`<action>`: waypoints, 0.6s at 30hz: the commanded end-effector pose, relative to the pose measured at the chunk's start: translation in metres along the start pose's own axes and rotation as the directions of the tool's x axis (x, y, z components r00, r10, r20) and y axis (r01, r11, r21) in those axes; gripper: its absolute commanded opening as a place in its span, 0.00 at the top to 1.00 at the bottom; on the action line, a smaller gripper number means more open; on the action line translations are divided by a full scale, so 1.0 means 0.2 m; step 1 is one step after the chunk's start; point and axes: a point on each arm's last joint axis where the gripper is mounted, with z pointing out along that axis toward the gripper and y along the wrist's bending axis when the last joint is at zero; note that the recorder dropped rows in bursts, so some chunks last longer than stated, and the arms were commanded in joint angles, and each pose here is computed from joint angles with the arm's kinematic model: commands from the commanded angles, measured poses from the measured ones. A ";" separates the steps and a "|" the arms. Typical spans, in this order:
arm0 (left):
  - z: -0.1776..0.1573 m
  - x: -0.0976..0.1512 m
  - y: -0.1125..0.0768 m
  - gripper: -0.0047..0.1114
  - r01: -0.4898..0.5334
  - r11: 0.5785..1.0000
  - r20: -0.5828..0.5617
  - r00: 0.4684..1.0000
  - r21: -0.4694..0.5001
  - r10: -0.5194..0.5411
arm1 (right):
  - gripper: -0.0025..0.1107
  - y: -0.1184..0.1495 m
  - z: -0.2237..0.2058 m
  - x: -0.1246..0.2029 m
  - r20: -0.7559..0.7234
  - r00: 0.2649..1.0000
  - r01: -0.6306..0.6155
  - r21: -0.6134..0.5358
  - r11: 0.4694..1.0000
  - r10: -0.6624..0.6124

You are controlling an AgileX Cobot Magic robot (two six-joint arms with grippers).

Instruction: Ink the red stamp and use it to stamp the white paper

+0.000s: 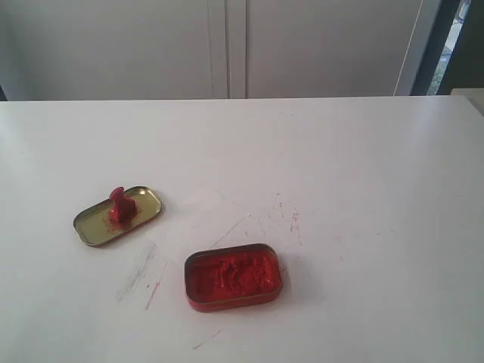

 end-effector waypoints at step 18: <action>-0.02 -0.12 0.01 0.96 0.004 1.000 0.271 0.963 -0.023 0.002 | 0.98 0.00 0.00 0.00 0.013 1.000 -0.003 0.001 1.000 0.003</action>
